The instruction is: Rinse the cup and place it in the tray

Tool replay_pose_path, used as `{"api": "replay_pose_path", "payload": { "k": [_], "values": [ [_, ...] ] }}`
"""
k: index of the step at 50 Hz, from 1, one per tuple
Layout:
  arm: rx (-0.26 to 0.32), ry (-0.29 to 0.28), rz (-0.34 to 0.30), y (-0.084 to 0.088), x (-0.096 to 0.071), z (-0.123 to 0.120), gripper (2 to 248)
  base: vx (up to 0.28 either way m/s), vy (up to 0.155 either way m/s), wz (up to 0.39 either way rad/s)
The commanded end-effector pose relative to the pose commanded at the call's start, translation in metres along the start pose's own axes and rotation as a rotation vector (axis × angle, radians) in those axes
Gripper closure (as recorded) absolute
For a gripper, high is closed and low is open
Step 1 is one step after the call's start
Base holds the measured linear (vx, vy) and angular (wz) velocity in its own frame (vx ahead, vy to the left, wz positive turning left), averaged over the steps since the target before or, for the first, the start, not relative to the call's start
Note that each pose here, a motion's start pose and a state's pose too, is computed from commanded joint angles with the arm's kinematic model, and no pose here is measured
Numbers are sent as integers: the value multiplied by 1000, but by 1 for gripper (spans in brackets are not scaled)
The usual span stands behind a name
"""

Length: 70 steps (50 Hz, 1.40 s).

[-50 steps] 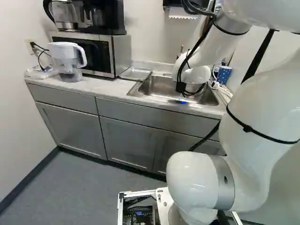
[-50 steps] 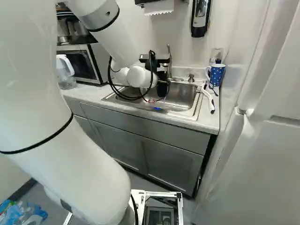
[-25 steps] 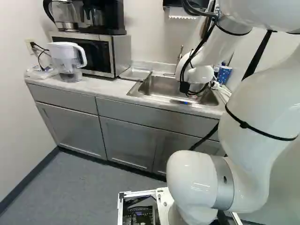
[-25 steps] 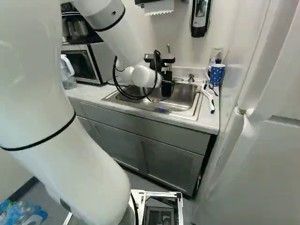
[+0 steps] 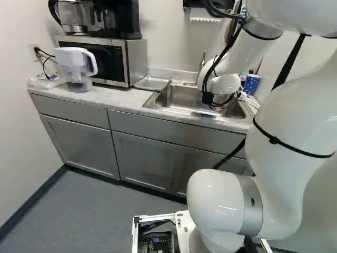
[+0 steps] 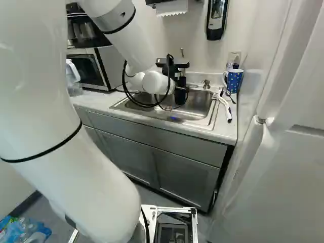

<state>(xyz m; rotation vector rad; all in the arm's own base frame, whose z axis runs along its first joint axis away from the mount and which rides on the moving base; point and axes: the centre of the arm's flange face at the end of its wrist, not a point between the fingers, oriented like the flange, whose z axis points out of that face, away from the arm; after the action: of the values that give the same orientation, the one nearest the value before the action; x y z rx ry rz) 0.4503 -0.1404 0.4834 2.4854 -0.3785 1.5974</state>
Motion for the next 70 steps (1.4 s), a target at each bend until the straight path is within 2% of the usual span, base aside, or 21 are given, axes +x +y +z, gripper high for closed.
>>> {"api": "replay_pose_path", "payload": {
  "k": [70],
  "values": [
    [0, 0, 0, 0, 0, 0, 125, 0, 0, 0]
  ]
}}
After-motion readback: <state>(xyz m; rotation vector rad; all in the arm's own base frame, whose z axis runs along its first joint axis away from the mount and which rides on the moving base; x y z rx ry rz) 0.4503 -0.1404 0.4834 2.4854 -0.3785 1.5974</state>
